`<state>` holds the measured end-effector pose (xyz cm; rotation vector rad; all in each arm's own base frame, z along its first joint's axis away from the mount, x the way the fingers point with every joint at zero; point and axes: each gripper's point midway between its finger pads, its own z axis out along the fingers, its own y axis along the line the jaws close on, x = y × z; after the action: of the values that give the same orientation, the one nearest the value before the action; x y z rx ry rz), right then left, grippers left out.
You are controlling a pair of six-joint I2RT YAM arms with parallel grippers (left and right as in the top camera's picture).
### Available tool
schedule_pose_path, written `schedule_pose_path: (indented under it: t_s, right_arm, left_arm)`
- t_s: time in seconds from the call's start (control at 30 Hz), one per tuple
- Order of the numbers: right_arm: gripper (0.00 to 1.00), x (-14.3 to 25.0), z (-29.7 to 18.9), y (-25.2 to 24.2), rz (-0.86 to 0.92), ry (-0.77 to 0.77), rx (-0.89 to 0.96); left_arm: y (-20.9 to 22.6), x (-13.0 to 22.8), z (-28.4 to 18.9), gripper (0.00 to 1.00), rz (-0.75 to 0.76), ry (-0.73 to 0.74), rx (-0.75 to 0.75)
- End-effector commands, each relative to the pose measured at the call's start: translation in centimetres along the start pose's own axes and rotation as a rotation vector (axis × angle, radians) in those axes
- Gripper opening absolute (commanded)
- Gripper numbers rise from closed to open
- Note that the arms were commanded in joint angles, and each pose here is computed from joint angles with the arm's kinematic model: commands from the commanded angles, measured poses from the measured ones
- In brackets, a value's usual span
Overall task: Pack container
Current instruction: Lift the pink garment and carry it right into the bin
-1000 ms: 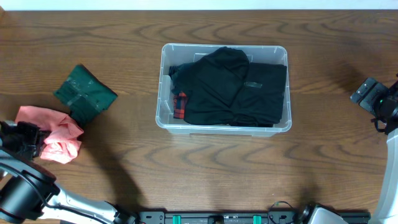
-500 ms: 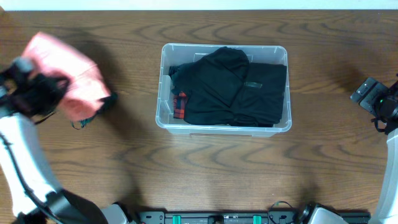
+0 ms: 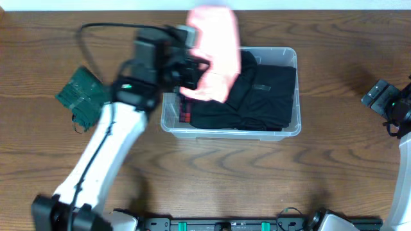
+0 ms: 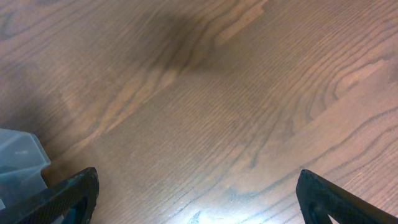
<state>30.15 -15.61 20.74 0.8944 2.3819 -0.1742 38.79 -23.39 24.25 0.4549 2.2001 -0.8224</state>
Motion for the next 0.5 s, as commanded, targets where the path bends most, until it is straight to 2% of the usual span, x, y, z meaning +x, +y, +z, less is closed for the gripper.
schedule_pose_path:
  t_s: [0.0,0.2,0.47]
  right_arm:
    - [0.99,0.0,0.1,0.0,0.009,0.002,-0.003]
    - [0.99,0.0,0.1,0.0,0.009,0.002,-0.003]
    - [0.99,0.0,0.1,0.0,0.009,0.002,-0.003]
  left_arm:
    - [-0.3,0.9,3.4,0.06,0.068,0.027,-0.035]
    - [1.2,5.4,7.7,0.06,0.007,0.165,-0.067]
    - [2.3,9.0,7.7,0.06,-0.196,0.294,-0.123]
